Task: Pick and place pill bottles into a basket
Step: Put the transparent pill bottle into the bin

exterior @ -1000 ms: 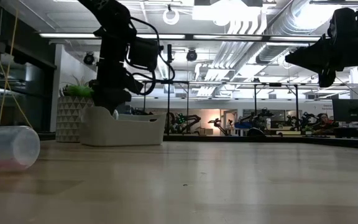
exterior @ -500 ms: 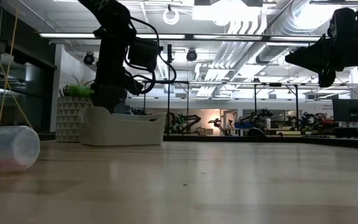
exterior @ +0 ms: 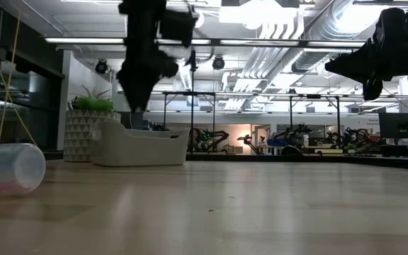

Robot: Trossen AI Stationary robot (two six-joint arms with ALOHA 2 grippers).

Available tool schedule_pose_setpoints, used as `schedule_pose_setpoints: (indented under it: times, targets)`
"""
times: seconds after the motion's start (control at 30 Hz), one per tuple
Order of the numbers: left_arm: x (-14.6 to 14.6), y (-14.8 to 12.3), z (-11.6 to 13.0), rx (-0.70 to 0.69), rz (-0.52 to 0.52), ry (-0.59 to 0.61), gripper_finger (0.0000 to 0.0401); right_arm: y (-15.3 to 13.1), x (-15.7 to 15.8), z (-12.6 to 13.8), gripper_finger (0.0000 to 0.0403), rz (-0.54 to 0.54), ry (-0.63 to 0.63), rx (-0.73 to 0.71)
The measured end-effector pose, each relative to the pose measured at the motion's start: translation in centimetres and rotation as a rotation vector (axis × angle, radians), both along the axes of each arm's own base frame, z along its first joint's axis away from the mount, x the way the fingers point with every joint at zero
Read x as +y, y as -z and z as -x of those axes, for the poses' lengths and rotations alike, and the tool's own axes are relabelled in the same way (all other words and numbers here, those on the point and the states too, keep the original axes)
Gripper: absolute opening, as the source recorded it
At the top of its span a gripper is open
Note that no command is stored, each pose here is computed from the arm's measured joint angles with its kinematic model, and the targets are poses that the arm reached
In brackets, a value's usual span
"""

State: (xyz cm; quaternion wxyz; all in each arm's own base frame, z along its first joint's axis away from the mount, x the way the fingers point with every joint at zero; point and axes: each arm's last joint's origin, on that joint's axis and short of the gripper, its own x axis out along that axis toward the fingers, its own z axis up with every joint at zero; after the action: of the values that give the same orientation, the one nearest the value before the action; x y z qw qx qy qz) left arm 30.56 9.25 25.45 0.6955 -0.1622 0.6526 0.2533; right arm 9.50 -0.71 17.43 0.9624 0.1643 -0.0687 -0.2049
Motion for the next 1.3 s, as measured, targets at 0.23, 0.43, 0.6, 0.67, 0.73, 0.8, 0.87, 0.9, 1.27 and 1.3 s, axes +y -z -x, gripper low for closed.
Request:
schedule_pose_setpoints:
  times: [0.23, 0.43, 0.6, 0.67, 0.73, 0.8, 0.87, 0.9, 1.27, 1.3]
  targets:
    - [-5.6, -3.8, -1.5, -0.07, 0.132, 0.224, 0.0315, 0.0, 0.0, 0.0, 0.0003, -0.021, -0.003, -0.01]
    - [-11.3, -3.9, -1.5, -0.052, 0.196, 0.347, 0.0321, 0.0, 0.0, 0.0, 0.0001, -0.052, -0.007, -0.024]
    - [-16.6, -3.7, -0.9, -0.036, 0.186, 0.385, 0.0323, 0.0, 0.0, 0.0, 0.0004, -0.062, -0.012, -0.028]
    - [-18.5, -3.7, -0.5, -0.047, 0.163, 0.411, 0.0321, 0.0, 0.0, 0.0, 0.0002, -0.061, -0.012, -0.027]
    - [-20.1, -3.7, 0.0, -0.051, 0.142, 0.428, 0.0319, 0.0, 0.0, 0.0, 0.0002, -0.056, -0.012, -0.025]
    - [-21.5, -3.6, 0.4, -0.066, 0.146, 0.439, 0.0317, 0.0, 0.0, 0.0, 0.0004, -0.055, -0.012, -0.025]
    - [-22.8, -2.9, 0.6, -0.09, 0.155, 0.438, 0.0317, 0.0, 0.0, 0.0, 0.0004, -0.061, -0.012, -0.028]
    - [-23.3, -2.4, 0.7, -0.097, 0.161, 0.436, 0.0317, 0.0, 0.0, 0.0, 0.0003, -0.061, -0.013, -0.028]
    - [-26.5, 2.4, 2.3, -0.099, 0.28, 0.377, 0.0314, 0.0, 0.0, 0.0, 0.0002, -0.062, -0.013, -0.028]
    - [-26.6, 2.7, 2.3, -0.113, 0.281, 0.373, 0.0313, 0.0, 0.0, 0.0, 0.0003, -0.062, -0.013, -0.028]
